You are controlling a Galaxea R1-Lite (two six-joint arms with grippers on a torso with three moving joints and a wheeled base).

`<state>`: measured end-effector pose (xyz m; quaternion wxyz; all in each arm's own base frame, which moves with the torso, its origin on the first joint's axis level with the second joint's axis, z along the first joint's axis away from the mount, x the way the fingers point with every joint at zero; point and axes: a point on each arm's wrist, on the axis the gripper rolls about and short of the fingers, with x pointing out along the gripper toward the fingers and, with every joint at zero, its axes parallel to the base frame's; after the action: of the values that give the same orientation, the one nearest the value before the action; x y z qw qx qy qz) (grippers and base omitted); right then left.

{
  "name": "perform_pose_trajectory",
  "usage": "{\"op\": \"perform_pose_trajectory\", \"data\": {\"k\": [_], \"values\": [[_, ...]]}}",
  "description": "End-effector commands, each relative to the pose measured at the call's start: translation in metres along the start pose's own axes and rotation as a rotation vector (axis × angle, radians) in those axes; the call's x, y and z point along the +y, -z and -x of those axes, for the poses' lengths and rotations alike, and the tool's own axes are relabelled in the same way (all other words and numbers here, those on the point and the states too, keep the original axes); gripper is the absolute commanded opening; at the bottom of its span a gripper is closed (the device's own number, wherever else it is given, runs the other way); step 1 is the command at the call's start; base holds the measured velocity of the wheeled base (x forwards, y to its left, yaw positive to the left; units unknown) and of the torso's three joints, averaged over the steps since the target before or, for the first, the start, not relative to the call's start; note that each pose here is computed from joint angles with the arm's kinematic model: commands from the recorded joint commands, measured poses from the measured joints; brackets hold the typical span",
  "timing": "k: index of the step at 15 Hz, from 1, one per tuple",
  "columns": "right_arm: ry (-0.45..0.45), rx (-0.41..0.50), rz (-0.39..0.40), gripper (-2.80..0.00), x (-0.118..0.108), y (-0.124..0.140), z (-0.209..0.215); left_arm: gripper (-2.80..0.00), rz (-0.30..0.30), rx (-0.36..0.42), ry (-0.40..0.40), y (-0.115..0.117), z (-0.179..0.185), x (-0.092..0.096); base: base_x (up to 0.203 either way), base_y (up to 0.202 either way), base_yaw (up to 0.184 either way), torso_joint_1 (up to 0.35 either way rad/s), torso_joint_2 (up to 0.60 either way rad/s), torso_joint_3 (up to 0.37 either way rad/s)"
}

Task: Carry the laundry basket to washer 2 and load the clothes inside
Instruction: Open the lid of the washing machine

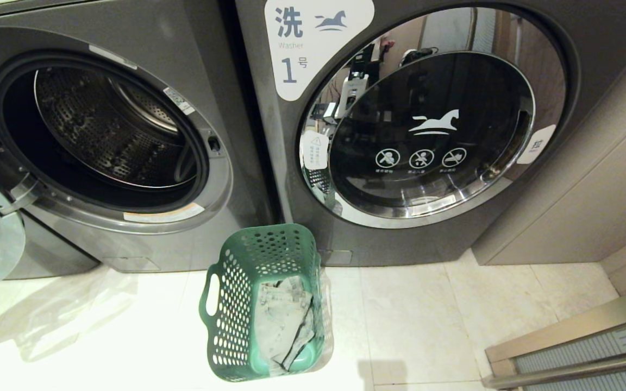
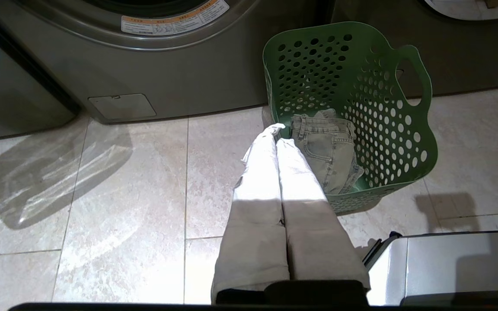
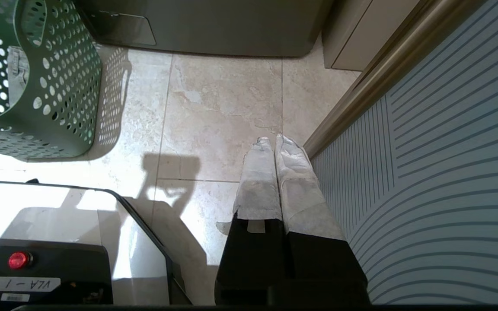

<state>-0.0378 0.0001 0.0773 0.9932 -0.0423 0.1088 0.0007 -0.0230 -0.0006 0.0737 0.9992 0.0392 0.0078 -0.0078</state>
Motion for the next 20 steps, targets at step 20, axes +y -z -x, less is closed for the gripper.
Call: {"op": "perform_pose_trajectory", "data": {"k": [20], "values": [[0.0,0.003,0.003,-2.8,0.0,0.0002,-0.0001,-2.8,0.056,0.002,-0.018,0.0004,-0.0002,0.0003,0.0,0.102,-0.001,0.001,0.0,0.001]]}}
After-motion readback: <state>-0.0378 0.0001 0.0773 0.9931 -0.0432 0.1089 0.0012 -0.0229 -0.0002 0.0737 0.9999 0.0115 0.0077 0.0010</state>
